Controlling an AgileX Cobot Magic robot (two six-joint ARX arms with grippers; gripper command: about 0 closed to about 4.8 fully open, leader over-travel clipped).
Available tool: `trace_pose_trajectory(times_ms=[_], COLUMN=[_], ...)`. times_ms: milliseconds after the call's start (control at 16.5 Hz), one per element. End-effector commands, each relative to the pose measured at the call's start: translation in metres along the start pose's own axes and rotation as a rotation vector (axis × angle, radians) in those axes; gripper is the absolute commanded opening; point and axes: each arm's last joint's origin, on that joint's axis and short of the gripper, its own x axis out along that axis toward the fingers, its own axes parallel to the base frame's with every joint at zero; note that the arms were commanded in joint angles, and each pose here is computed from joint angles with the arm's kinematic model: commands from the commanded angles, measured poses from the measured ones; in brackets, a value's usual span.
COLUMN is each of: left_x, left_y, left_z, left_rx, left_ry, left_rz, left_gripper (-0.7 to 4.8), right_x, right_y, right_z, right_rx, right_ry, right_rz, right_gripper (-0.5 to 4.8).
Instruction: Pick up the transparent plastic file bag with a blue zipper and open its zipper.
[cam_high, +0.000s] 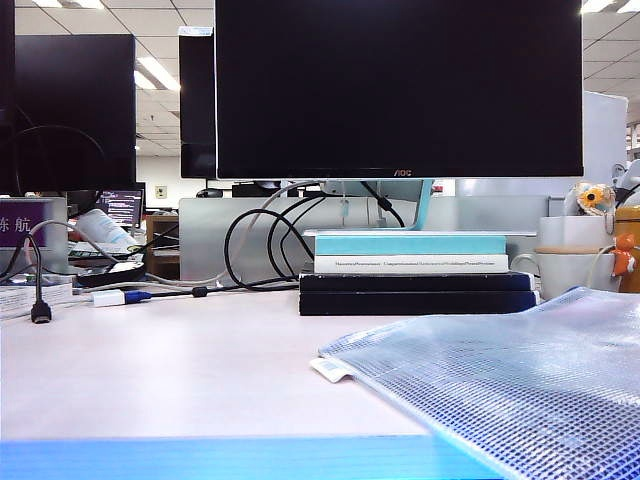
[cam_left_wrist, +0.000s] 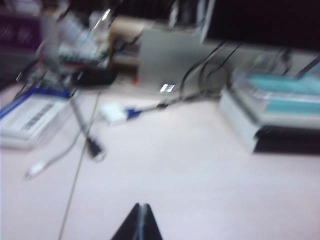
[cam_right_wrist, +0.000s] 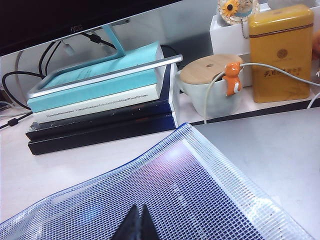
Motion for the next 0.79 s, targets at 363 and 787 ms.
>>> trace_pose_trajectory(times_ms=[363, 787], left_x=[0.009, 0.004], left_y=[0.001, 0.035], left_z=[-0.027, -0.024], left_rx=[0.095, 0.015], left_ry=[0.014, 0.010], left_rz=[-0.050, 0.035], left_gripper=[-0.06, -0.06], right_x=[0.000, 0.000], right_y=[-0.002, -0.002], right_z=[0.000, 0.001], right_rx=[-0.001, 0.021], right_ry=[-0.028, -0.033], right_rz=[-0.055, -0.069], right_gripper=[-0.05, -0.05])
